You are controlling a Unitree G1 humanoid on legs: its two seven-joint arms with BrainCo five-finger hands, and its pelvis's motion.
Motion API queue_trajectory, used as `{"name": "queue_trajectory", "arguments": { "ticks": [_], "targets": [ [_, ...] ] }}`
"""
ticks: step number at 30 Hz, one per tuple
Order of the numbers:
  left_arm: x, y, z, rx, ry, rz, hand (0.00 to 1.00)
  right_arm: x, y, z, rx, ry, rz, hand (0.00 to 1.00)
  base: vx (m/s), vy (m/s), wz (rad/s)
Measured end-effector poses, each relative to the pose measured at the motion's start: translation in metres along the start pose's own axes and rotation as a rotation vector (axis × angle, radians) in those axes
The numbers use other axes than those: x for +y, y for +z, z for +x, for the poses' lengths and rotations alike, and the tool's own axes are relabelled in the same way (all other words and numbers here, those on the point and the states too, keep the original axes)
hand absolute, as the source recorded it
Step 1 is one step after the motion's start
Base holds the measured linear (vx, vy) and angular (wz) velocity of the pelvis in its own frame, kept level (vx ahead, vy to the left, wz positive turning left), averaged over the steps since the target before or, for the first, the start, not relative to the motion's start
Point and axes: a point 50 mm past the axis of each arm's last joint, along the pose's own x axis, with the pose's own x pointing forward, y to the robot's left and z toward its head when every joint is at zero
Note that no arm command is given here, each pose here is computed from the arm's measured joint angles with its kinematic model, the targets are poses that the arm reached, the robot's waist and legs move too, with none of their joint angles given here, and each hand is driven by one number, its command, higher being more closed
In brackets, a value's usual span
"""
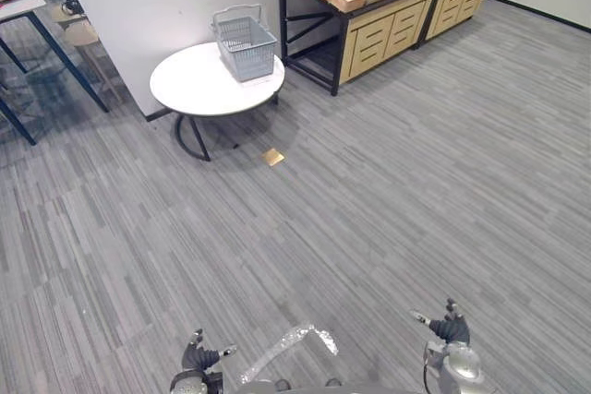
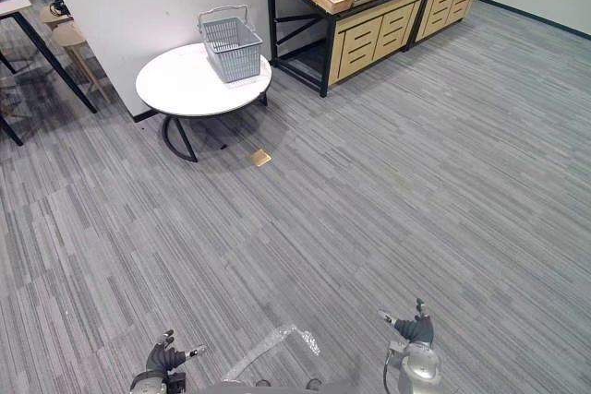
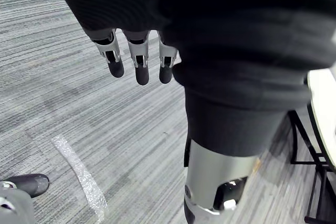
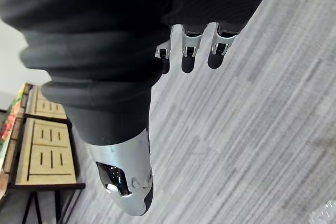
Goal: Pick vegetable in the basket
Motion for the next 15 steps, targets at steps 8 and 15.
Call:
{"name": "queue_trajectory", "arguments": {
  "ticks": [8,15],
  "targets": [
    [0.010,0.017,0.002,-0.081,0.030,-0.019,0.00,-0.009,0.010,0.006,-0.044,0.011,-0.091,0.00,0.08,0.012,0.00],
    [0.010,0.030,0.001,-0.136,0.028,-0.038,0.00,-0.004,0.023,0.011,-0.083,0.033,-0.099,0.00,-0.01,0.019,0.04]
  ]
}}
